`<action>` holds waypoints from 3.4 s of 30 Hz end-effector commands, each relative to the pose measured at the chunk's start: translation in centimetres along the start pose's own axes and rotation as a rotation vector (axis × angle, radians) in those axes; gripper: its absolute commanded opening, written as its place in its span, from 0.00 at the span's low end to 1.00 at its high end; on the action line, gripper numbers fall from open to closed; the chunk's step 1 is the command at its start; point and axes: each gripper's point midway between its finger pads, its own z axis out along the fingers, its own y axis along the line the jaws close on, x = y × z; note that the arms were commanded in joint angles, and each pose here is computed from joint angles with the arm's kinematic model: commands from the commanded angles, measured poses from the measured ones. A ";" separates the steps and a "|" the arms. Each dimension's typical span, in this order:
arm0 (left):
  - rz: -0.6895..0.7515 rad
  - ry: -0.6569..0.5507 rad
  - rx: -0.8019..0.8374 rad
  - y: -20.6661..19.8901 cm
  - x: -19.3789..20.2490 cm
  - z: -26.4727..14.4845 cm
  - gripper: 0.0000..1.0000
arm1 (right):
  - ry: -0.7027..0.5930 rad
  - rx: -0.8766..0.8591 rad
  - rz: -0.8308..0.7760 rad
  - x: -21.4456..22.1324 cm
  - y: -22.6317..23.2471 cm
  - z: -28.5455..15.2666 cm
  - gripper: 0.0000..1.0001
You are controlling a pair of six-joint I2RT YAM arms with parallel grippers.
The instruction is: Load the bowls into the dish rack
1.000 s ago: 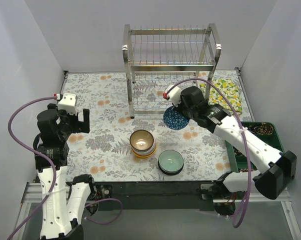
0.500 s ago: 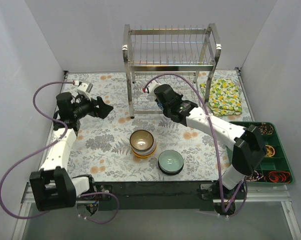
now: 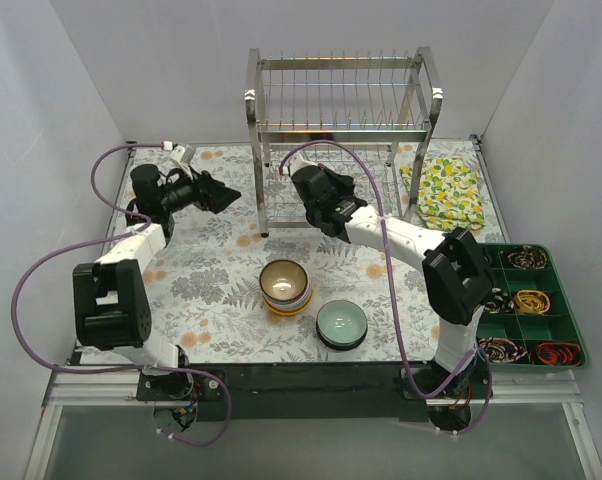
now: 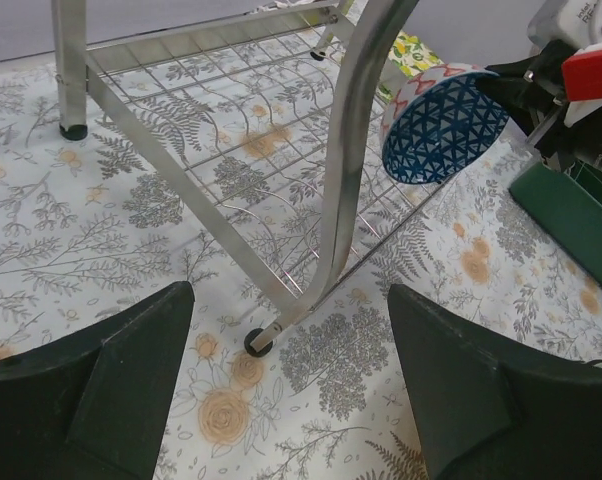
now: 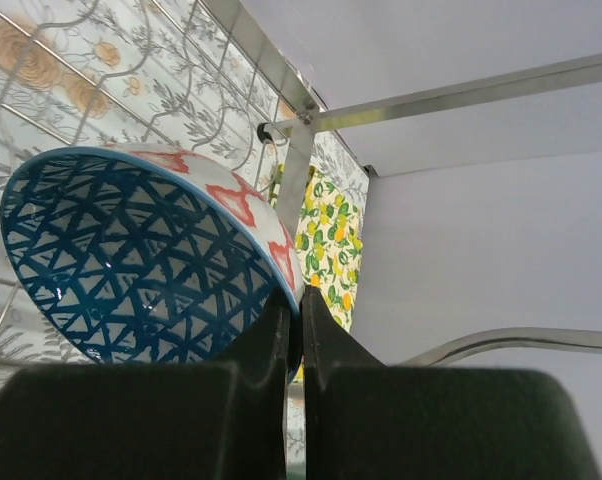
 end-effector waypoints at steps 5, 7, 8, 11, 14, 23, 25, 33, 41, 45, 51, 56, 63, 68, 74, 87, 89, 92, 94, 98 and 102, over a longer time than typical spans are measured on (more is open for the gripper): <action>-0.025 -0.030 0.135 -0.2 -1.9 3.9 0.78 | 0.053 0.165 0.143 0.4 -4.3 2.0 0.01; -0.037 -0.031 0.161 -0.1 -1.7 4.6 0.77 | 0.069 0.174 0.148 0.8 -4.4 2.8 0.01; -0.036 -0.031 0.175 -0.1 -2.0 4.9 0.77 | 0.076 0.176 0.144 0.9 -4.2 3.2 0.01; -0.072 -0.019 0.220 -0.3 -1.4 5.4 0.76 | 0.103 0.188 0.126 1.6 -4.1 4.1 0.01; -0.071 -0.009 0.245 -0.7 -1.0 5.7 0.75 | 0.126 0.214 0.109 2.2 -4.0 4.9 0.01; -0.084 0.040 0.338 -3.6 1.6 6.3 0.74 | 0.175 0.317 0.094 3.6 -4.7 7.7 0.01; -0.082 0.044 0.358 -4.1 1.8 6.7 0.72 | 0.181 0.337 0.099 3.8 -5.2 8.2 0.01; -0.136 0.061 0.399 -3.9 2.4 8.2 0.50 | 0.201 0.374 0.138 4.3 -6.6 9.4 0.01; -0.150 0.075 0.418 -4.5 2.9 7.8 0.26 | 0.221 0.417 0.139 5.1 -7.5 10.5 0.01; -0.159 0.089 0.430 -5.4 3.5 7.6 0.20 | 0.203 0.463 0.182 4.7 -9.1 10.9 0.01; -0.161 0.108 0.457 -7.3 4.1 7.3 0.15 | 0.219 0.482 0.171 5.4 -9.6 11.8 0.01; -0.166 0.133 0.476 -8.7 4.7 7.2 0.15 | 0.198 0.516 0.178 4.7 -10.1 12.6 0.01; -0.188 0.160 0.467 -8.9 5.9 7.1 0.21 | 0.215 0.521 0.170 5.2 -9.6 13.7 0.01; -0.194 0.166 0.446 -8.5 6.4 7.2 0.31 | 0.241 0.530 0.168 6.4 -9.8 15.1 0.01; -0.204 0.188 0.426 -8.0 6.8 7.4 0.34 | 0.258 0.543 0.171 6.8 -9.6 16.4 0.01; -0.221 0.201 0.422 -7.6 7.4 7.7 0.37 | 0.390 0.575 0.095 8.6 -7.8 17.6 0.01; -0.218 0.199 0.423 -7.5 7.3 7.8 0.37 | 0.394 0.573 0.089 8.7 -7.7 17.4 0.01; -0.222 0.198 0.423 -7.5 7.4 7.8 0.38 | 0.395 0.560 0.064 8.6 -7.3 16.9 0.01; -0.216 0.193 0.421 -7.5 7.2 7.8 0.38 | 0.394 0.548 0.046 8.4 -6.7 16.4 0.01; -0.210 0.189 0.419 -7.6 7.0 7.6 0.41 | 0.372 0.534 0.034 7.2 -5.9 15.5 0.01; -0.204 0.187 0.415 -7.8 6.8 7.4 0.49 | 0.372 0.524 0.022 6.8 -5.3 15.4 0.07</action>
